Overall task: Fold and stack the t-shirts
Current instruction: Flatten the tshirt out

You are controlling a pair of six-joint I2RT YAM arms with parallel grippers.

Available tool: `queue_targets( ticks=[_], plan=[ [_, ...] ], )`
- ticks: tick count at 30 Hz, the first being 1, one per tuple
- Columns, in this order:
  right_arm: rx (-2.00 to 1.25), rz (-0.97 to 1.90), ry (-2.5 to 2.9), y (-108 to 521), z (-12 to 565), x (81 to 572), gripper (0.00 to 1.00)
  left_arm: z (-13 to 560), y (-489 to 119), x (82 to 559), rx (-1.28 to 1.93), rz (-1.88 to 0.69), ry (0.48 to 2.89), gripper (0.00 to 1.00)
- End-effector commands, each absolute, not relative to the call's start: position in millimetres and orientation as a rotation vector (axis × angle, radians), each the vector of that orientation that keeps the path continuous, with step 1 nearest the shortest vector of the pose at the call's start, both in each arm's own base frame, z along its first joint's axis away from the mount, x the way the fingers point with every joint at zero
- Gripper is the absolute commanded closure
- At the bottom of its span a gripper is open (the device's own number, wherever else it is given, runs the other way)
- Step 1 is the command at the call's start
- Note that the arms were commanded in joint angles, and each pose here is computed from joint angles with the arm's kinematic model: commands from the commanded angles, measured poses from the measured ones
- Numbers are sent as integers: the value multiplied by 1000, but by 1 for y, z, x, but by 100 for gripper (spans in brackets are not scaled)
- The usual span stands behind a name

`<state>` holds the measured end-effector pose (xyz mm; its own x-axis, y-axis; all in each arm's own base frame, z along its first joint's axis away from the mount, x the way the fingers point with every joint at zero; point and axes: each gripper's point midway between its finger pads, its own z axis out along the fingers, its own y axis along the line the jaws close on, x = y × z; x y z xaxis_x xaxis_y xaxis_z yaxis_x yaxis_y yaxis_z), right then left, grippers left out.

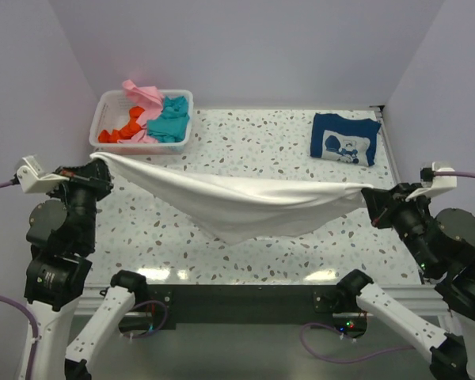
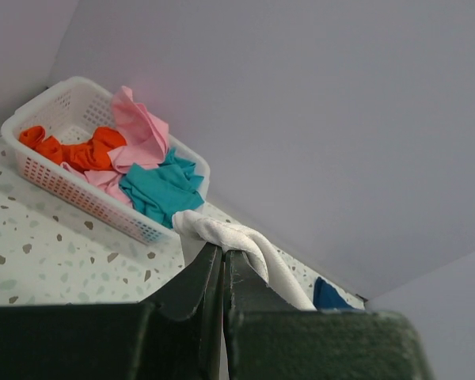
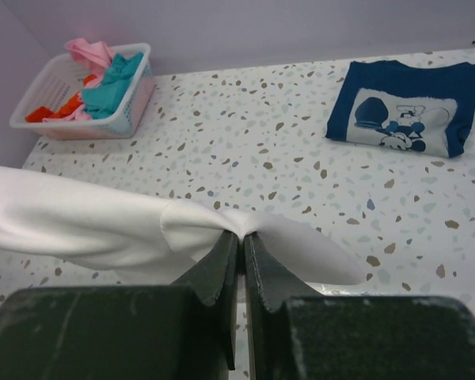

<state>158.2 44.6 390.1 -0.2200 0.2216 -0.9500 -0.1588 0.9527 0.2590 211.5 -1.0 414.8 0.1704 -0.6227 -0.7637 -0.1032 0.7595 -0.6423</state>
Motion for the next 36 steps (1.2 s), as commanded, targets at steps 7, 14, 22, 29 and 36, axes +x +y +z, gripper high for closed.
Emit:
queue_targets(
  ticks=[7, 14, 22, 29, 36],
  plan=[
    [35, 255, 1855, 61, 342, 192, 92, 327, -11, 279, -703, -254, 1624, 100],
    [11, 26, 2066, 89, 244, 255, 96, 202, -26, 340, -714, -69, 1939, 100],
    [53, 89, 2318, 107, 153, 314, 99, 130, -48, 378, -655, -50, 2119, 49],
    [94, 67, 2414, 98, 117, 317, 99, 107, -71, 352, -573, -204, 2214, 0],
    [111, 39, 2414, 91, 112, 314, 98, 93, -129, 269, -399, -450, 2318, 0]
  ],
)
